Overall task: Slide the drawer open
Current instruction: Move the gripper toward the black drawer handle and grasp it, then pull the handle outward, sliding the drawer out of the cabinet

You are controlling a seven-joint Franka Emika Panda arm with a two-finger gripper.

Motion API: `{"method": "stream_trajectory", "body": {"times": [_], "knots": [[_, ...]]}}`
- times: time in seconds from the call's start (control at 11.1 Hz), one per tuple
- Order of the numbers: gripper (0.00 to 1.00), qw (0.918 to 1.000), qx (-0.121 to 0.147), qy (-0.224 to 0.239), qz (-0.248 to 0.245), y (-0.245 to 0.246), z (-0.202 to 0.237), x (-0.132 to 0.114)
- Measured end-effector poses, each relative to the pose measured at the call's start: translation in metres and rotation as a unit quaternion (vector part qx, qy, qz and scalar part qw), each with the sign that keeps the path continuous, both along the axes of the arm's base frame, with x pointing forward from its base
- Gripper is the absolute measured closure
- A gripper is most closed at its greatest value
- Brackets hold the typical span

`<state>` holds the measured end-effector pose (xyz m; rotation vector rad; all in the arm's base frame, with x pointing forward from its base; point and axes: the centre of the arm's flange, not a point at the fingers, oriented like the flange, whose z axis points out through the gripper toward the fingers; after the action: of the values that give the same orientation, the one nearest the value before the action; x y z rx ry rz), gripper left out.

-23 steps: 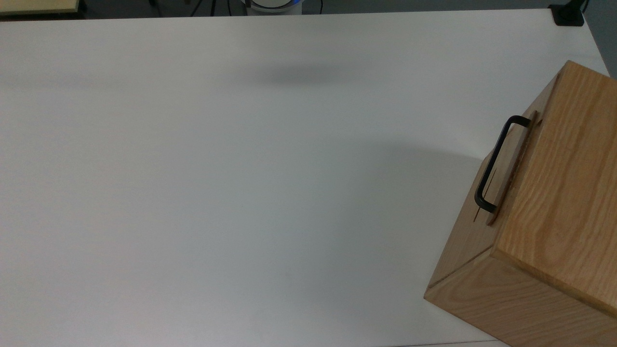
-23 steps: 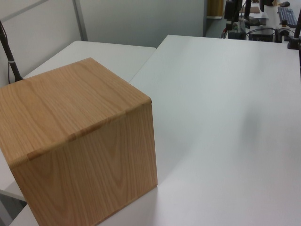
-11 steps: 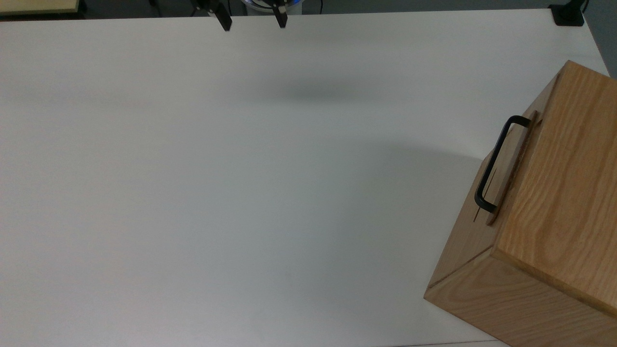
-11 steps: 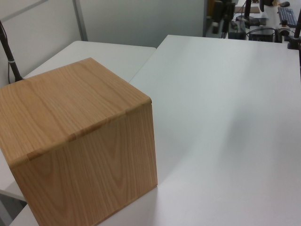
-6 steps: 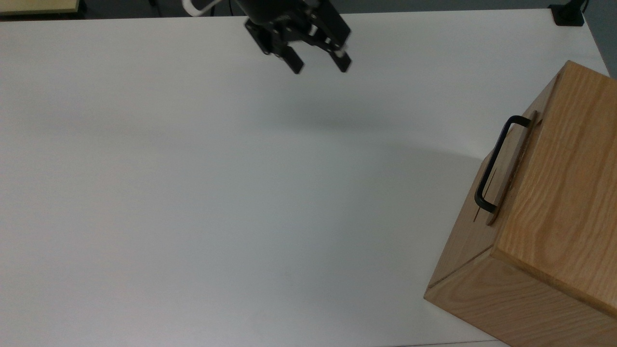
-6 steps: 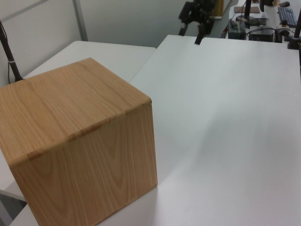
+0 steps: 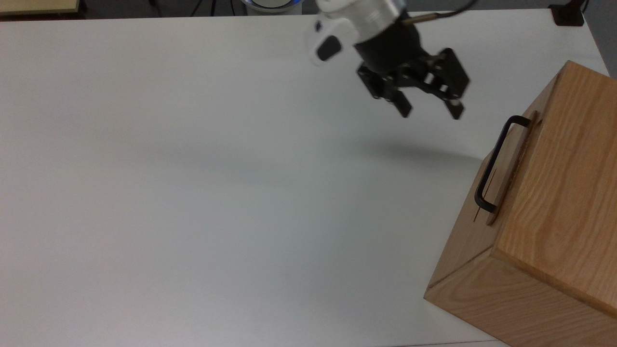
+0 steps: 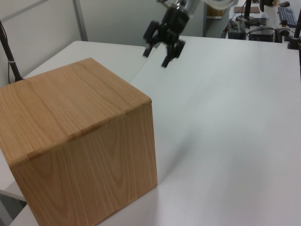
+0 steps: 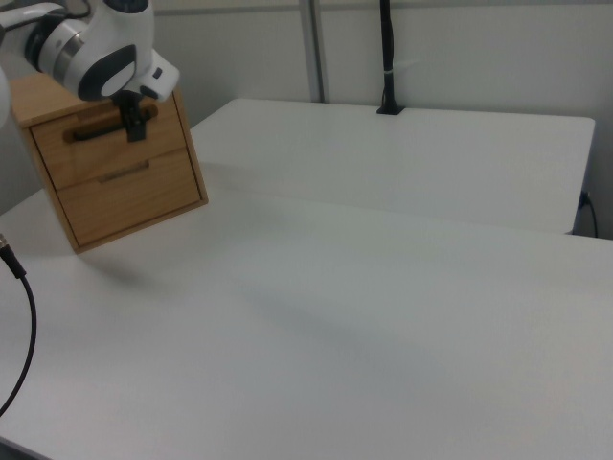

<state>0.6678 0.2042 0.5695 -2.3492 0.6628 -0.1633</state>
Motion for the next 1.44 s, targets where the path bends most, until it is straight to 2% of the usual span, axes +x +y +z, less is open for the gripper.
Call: {"method": "stream_trajectory", "body": {"times": [0.27, 0.45, 0.54, 0.63, 0.72, 0.81, 1.26, 1.44], "knots": [[0.15, 0.9999, 0.006, 0.002, 0.011, 0.083, -0.026, 0.006], [0.17, 0.9997, 0.013, -0.018, -0.009, 0.112, -0.045, 0.017], [0.23, 0.9992, 0.015, -0.03, -0.02, 0.114, -0.049, 0.021], [0.24, 0.9991, 0.015, -0.033, -0.022, 0.113, -0.049, 0.021], [0.32, 0.9988, 0.016, -0.039, -0.025, 0.113, -0.047, 0.022], [0.49, 0.9984, 0.019, -0.047, -0.027, 0.115, -0.042, 0.022], [0.5, 0.9984, 0.009, -0.053, -0.017, 0.115, -0.041, 0.022], [0.51, 0.9989, -0.003, -0.046, 0.004, 0.1, -0.036, 0.021]]}}
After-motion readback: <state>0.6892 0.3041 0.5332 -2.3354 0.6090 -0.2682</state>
